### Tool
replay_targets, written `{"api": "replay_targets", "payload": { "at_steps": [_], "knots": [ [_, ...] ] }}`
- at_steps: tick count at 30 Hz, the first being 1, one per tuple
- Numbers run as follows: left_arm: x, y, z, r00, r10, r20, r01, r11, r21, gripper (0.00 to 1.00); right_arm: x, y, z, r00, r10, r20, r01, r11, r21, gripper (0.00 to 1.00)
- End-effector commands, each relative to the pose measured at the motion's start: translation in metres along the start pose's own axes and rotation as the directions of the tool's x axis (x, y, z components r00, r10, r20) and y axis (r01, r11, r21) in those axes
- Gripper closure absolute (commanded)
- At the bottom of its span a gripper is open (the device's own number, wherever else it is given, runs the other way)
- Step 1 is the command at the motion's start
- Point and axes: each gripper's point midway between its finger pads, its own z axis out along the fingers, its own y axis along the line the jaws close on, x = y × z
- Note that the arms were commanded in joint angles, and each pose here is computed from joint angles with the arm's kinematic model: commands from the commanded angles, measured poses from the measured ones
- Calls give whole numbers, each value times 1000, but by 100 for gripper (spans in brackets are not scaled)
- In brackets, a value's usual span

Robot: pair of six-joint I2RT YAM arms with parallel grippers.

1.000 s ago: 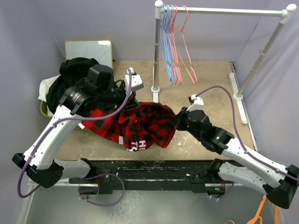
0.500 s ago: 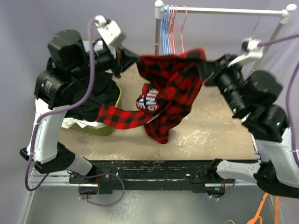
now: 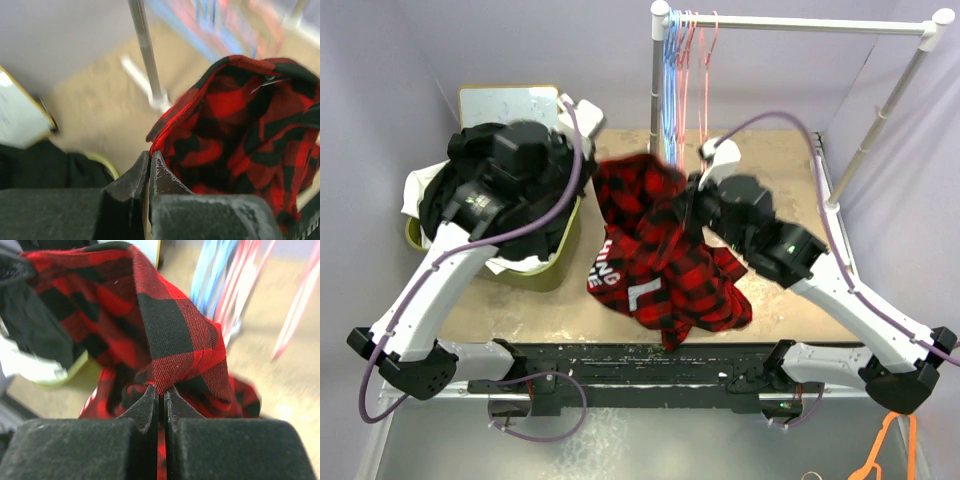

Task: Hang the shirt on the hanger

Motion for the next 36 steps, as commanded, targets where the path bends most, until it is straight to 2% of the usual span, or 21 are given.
{"api": "replay_targets", "payload": {
  "at_steps": [1, 4, 5, 6, 7, 8, 9, 14, 17, 22, 26, 31, 35, 36],
  "knots": [
    [56, 13, -19, 996, -30, -84, 25, 998, -59, 100, 50, 24, -7, 981, 187, -50, -193, 965, -175, 99],
    [77, 25, -38, 993, -30, -112, 19, 995, -94, 100, 79, 13, -6, 974, 216, -73, -225, 963, -147, 89],
    [81, 28, -43, 993, -39, -115, 27, 994, -103, 100, 88, 11, -8, 970, 227, -90, -238, 961, -142, 82],
    [85, 31, -47, 991, -54, -126, 40, 993, -109, 100, 98, 9, -9, 968, 226, -109, -240, 961, -136, 66],
    [86, 36, -52, 989, -74, -124, 59, 991, -121, 100, 103, 8, -10, 966, 229, -118, -244, 961, -134, 44],
    [86, 37, -56, 989, -91, -118, 77, 990, -117, 100, 108, 6, -11, 964, 233, -125, -249, 960, -127, 17],
    [85, 37, -60, 988, -105, -112, 93, 990, -110, 100, 114, 3, -11, 964, 232, -132, -248, 961, -120, 2],
    [81, 39, -67, 985, -142, -96, 133, 987, -91, 100, 160, 14, -11, 920, 316, -234, -356, 921, -158, 0],
    [80, 40, -68, 984, -151, -92, 143, 986, -87, 100, 169, 43, -14, 891, 372, -262, -429, 878, -211, 0],
    [81, 45, -66, 982, -167, -87, 158, 982, -102, 100, 178, 113, -29, 903, 326, -279, -386, 902, -194, 0],
    [82, 50, -66, 979, -184, -81, 174, 978, -116, 100, 189, 137, -43, 895, 370, -250, -409, 904, -124, 0],
    [81, 52, -65, 979, -192, -74, 182, 976, -121, 100, 213, 134, -44, 861, 462, -214, -477, 879, -19, 0],
    [81, 53, -67, 978, -198, -69, 189, 974, -123, 100, 250, 116, -39, 826, 505, -249, -452, 859, 242, 0],
    [80, 53, -67, 978, -198, -67, 188, 974, -124, 100, 256, 113, -37, 835, 491, -248, -421, 860, 287, 0]
  ]
}}
